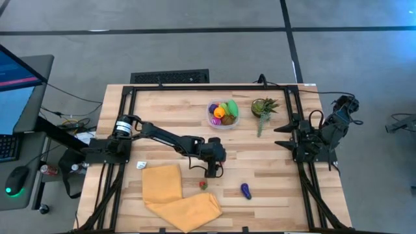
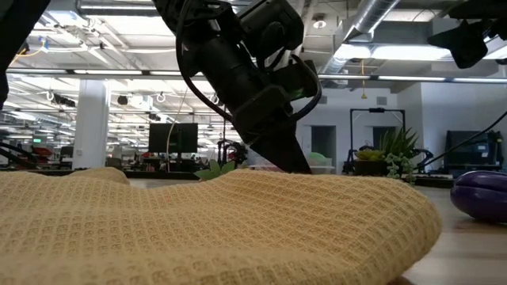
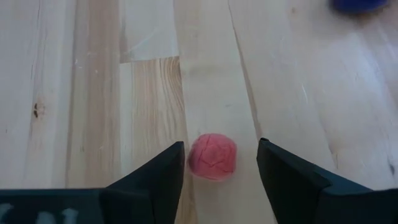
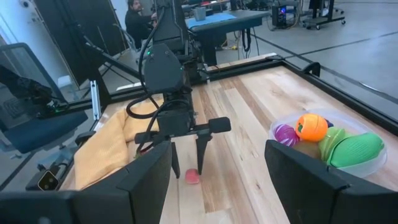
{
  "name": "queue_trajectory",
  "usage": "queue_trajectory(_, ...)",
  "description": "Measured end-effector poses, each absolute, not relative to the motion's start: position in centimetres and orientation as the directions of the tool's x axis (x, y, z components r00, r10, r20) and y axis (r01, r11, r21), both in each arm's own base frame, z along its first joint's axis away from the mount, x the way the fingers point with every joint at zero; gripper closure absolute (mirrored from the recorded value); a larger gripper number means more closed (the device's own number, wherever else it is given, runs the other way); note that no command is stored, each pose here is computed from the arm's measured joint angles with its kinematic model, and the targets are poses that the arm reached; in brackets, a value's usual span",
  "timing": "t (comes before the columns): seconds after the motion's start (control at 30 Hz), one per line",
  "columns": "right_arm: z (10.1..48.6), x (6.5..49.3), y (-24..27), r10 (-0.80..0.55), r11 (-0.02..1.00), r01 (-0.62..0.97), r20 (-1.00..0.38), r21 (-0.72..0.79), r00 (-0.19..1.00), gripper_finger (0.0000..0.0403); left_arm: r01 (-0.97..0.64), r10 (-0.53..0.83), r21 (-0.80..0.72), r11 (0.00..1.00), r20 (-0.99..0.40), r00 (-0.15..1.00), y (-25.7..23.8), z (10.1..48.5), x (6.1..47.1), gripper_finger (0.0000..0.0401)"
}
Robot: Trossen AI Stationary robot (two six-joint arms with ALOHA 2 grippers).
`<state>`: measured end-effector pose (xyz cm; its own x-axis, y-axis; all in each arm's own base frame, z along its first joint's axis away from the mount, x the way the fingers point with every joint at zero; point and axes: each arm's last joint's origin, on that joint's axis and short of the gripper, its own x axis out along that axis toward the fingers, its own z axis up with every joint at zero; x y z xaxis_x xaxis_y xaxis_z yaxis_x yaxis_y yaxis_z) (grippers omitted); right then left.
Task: Pick and placing Produce into tupperware
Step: Put the peach in the transparent bin
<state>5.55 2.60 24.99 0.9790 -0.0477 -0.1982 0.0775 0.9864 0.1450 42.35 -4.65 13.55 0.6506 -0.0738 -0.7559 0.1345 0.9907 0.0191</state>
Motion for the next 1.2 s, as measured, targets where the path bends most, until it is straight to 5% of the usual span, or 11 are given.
queue_trajectory(0.83, 25.0, 5.5, 2.6, -0.048, 0.986, 0.077, -0.198, 0.145, 0.979, 0.0122, 0.100, -0.083, -0.024, 0.995, -0.758, 0.647, -4.7, 12.4, 42.6, 0.0226)
queue_trajectory(1.2, 25.0, 5.5, 2.6, -0.048, 0.986, 0.077, -0.199, 0.145, 0.979, 0.0122, 0.092, -0.087, -0.035, 0.995, -0.753, 0.652, -4.7, 12.4, 42.7, 0.0319)
